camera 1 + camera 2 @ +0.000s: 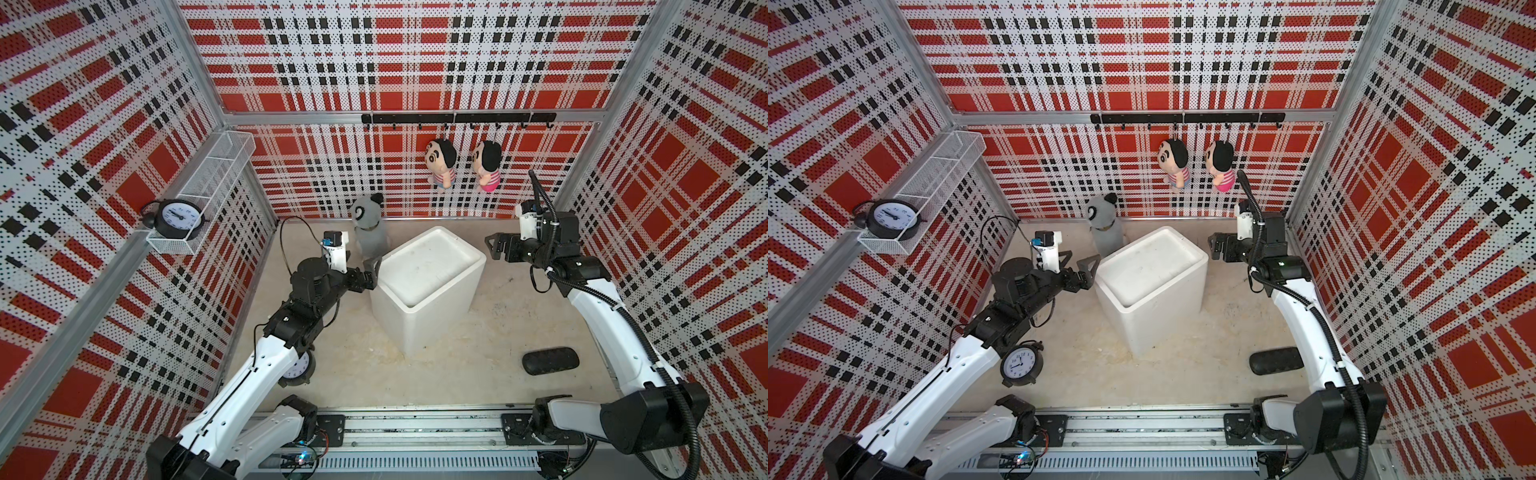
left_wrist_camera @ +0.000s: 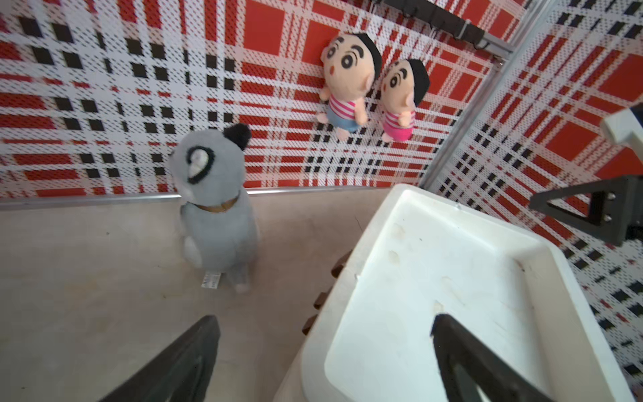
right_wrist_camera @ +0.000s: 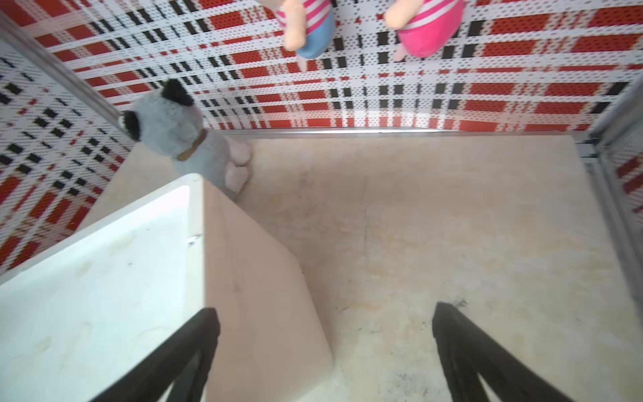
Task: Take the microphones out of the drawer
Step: Adjust the storage box at the center of the board.
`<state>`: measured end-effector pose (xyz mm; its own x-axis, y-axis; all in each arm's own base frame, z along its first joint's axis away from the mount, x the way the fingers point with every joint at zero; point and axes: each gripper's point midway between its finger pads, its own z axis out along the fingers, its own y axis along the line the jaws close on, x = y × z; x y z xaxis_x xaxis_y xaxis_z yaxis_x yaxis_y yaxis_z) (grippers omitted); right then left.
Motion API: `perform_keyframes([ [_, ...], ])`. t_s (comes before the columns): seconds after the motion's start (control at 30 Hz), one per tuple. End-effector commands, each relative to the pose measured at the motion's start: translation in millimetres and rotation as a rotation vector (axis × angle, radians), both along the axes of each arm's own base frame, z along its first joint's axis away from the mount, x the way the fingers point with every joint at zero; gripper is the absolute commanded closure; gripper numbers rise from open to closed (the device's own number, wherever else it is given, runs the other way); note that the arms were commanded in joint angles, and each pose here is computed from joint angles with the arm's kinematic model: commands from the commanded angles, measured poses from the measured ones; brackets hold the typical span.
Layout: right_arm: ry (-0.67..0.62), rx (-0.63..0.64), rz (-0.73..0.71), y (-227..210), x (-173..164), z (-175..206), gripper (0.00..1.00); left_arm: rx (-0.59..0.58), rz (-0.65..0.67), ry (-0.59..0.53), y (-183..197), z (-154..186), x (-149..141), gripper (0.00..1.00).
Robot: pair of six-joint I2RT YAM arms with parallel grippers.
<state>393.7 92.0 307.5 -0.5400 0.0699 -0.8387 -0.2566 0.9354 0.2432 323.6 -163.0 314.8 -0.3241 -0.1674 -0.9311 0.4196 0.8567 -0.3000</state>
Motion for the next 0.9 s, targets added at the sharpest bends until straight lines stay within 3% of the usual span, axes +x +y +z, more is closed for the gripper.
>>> perform_keyframes([
  [0.0,0.029,0.105,0.110,25.6,-3.9,1.9,0.00,-0.059,-0.086,0.035,-15.7,4.1,-11.5,0.02],
  [0.13,0.042,0.188,0.199,47.0,-2.4,2.6,0.00,-0.137,-0.037,0.073,-12.1,1.2,-10.5,0.02],
  [0.43,0.103,0.264,0.369,85.8,-10.0,-8.3,0.00,-0.371,-0.097,0.108,-34.9,1.9,-21.2,0.02],
  [0.87,0.139,0.315,0.453,104.1,-40.0,-21.1,0.00,-0.489,0.016,0.123,-45.4,-19.4,-6.8,0.02],
])
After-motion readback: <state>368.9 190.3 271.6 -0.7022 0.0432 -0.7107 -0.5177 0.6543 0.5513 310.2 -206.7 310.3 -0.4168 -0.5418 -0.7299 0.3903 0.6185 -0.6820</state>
